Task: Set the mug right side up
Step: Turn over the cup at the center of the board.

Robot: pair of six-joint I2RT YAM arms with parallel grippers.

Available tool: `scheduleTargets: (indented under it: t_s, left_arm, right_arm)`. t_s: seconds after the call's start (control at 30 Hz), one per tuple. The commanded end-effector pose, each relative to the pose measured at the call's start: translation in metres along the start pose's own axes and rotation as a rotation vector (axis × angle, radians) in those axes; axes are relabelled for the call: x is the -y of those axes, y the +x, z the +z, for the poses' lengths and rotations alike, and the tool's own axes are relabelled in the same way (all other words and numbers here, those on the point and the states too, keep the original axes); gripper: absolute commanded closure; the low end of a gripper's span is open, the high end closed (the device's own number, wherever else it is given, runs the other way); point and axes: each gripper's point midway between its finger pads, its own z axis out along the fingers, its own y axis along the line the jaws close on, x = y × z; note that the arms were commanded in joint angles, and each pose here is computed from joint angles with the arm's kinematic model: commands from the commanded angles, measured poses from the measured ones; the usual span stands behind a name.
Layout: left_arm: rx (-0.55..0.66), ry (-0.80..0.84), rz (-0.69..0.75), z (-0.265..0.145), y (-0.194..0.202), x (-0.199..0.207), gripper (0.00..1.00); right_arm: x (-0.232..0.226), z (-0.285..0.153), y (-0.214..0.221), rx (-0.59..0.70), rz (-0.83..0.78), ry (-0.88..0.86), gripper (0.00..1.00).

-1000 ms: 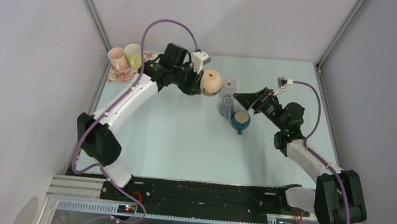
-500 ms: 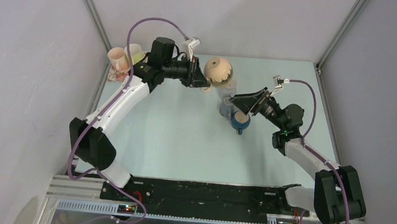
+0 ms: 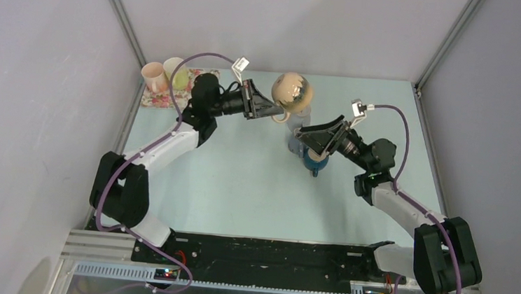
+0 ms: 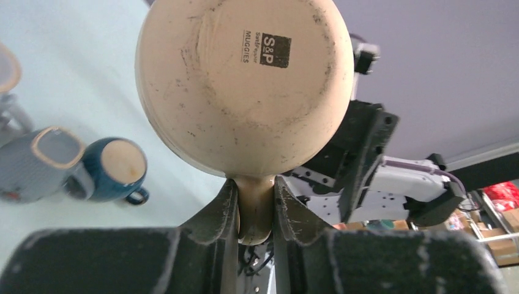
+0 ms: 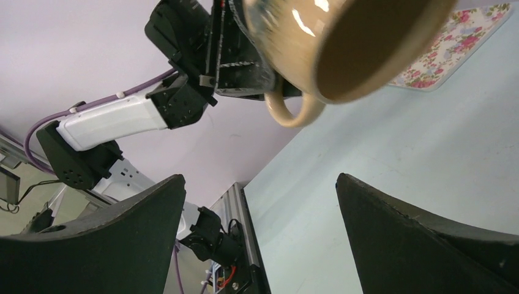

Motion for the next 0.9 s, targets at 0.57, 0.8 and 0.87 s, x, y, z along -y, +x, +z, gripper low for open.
scheduleTargets:
  t_s: [0.57,0.8,0.87]
  left_arm:
    - [0.091,0.402,0.105,-0.002,0.007,0.103,1.0]
    - [0.058,0.442,0.083,0.009,0.02,0.105,1.0]
    - [0.053,0.438,0.076,0.012,0.023,0.101,1.0]
  right_arm:
    - [-0.019,0.014,-0.007,0.057,0.02,-0.052,0.05]
    - [-0.032,0.015,-0.007,0.08,0.035,-0.108,0.11]
    - [-0.036,0.015,-0.009,0.091,0.031,-0.122,0.13]
